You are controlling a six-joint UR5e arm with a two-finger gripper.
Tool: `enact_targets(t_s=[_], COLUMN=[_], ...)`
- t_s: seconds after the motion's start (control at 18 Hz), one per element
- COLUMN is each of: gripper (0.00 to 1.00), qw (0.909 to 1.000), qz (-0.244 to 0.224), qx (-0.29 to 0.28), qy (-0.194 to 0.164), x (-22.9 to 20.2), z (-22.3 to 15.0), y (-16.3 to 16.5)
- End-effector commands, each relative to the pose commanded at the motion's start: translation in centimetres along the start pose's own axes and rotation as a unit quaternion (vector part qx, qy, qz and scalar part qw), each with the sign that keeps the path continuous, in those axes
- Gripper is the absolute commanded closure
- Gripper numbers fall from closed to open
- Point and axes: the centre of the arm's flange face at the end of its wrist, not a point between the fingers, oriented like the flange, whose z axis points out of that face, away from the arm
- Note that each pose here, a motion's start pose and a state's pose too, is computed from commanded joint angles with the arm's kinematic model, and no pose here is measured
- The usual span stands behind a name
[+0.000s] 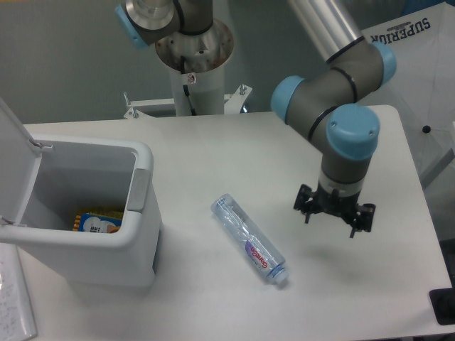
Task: Place the trash in the trash can
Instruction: 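Move the gripper over the clear water bottle with red label, then lower the gripper and close it around the bottle's cap end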
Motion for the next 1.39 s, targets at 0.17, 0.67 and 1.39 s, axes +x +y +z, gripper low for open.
enact_targets(t_s=[0.17,0.67,1.39], gripper=[0.0,0.0,0.0], qw=[0.9985,0.9895,0.9751], qz=[-0.055,-0.144,-0.214], qx=[0.005,-0.002,-0.036], qy=[0.004,-0.01,-0.048], x=[1.9,4.9,4.6], z=[0.7,4.0,7.6], y=[-2.0,-4.5,-6.4])
